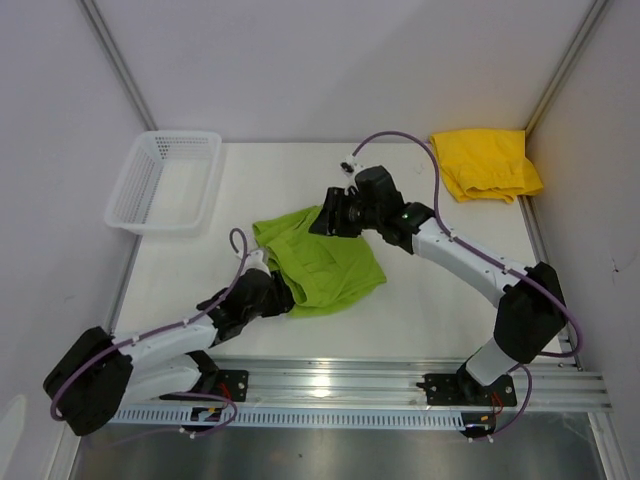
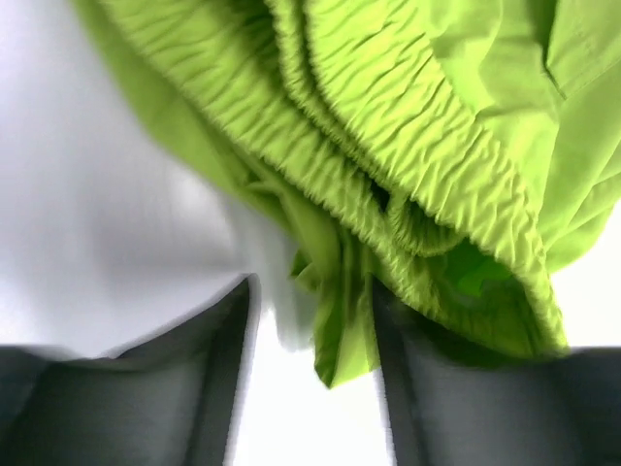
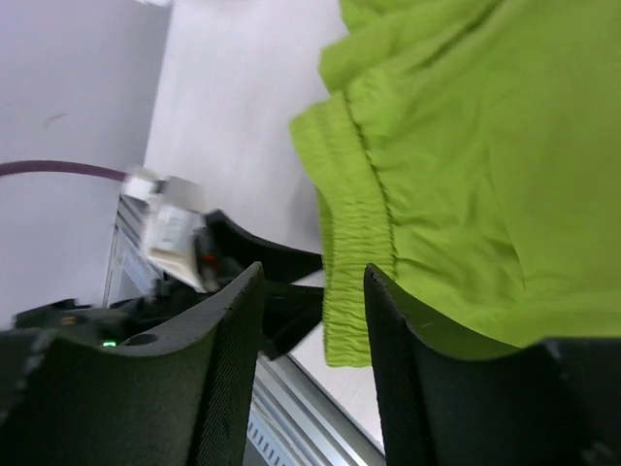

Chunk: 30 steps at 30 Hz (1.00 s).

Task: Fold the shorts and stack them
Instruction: Fold the shorts

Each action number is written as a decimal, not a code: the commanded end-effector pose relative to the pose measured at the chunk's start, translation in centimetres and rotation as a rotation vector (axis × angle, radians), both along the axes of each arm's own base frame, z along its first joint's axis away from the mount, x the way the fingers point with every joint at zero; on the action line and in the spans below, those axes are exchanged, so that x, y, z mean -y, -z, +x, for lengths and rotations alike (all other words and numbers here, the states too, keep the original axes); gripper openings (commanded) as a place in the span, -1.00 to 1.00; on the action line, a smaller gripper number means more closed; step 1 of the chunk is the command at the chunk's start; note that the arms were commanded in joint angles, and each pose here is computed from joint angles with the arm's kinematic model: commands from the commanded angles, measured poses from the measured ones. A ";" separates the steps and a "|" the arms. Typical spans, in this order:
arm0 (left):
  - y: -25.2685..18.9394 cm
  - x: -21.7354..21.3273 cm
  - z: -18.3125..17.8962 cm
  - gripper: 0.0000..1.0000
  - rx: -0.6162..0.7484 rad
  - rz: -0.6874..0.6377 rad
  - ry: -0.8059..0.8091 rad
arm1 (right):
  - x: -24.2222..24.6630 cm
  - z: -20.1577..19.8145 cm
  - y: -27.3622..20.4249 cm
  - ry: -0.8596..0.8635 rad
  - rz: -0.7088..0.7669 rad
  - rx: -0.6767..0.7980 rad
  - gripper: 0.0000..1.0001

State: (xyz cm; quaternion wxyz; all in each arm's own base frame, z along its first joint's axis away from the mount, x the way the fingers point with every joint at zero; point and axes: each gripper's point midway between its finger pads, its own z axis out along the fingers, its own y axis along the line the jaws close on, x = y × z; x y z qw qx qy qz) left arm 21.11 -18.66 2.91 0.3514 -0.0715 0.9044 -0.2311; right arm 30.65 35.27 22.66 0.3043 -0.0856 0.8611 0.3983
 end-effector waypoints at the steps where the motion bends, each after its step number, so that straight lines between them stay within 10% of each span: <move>1: -0.9 -1.7 -0.9 0.21 -0.028 0.057 -0.042 | 0.2 1.3 0.0 -0.012 0.100 0.033 -0.06; 10: -6.1 -2.7 -1.3 0.66 0.042 0.017 -0.052 | 2.3 4.2 4.8 0.040 0.150 0.021 -0.22; 20: -12.8 -1.3 7.3 0.68 0.140 -0.101 -0.035 | 1.1 -0.7 9.2 -0.035 0.301 -0.092 -0.36; 30: -10.3 0.1 11.7 0.58 0.059 -0.193 -0.019 | -4.3 -6.3 10.7 -0.182 0.348 -0.149 -0.61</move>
